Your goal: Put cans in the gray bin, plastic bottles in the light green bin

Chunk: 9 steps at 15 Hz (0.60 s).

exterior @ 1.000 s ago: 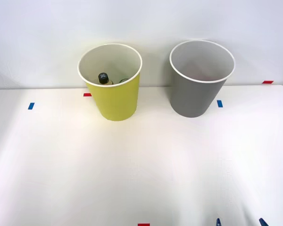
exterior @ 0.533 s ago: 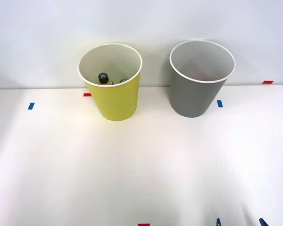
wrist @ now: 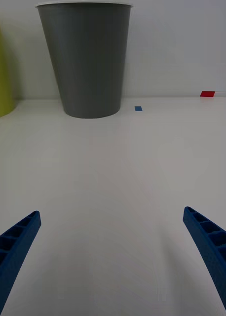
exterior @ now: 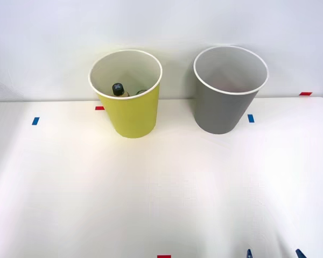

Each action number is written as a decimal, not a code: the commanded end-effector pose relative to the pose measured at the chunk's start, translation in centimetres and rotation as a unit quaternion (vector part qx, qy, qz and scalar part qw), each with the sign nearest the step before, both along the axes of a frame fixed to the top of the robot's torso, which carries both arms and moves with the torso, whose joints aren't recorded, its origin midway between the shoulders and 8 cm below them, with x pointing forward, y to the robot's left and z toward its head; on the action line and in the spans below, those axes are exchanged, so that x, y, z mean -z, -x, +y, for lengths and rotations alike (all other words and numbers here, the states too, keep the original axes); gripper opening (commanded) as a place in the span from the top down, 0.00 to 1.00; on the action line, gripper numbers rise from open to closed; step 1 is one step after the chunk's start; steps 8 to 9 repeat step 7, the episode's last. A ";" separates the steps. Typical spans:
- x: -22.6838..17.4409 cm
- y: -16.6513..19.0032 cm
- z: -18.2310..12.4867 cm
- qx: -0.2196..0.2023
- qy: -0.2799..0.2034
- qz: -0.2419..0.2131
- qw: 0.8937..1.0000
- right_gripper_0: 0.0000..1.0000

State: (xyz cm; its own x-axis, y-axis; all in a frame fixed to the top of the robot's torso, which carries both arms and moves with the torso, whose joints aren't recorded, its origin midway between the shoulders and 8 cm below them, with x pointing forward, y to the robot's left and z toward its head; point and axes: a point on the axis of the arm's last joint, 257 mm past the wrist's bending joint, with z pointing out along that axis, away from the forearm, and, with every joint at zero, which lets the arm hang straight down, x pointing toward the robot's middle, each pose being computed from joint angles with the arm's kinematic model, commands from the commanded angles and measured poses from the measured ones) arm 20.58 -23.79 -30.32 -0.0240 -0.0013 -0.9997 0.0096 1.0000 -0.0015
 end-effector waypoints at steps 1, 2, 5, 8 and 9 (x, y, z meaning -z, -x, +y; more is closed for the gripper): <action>0.0 0.0 0.0 0.000 0.000 0.000 1.000 0.00; 0.0 0.0 0.0 0.000 0.000 0.000 1.000 0.00; 0.0 0.0 0.0 0.000 0.000 0.000 1.000 0.00; 0.0 0.0 0.0 0.000 0.000 0.000 1.000 0.00; 0.0 0.0 0.0 0.000 0.000 0.000 1.000 0.00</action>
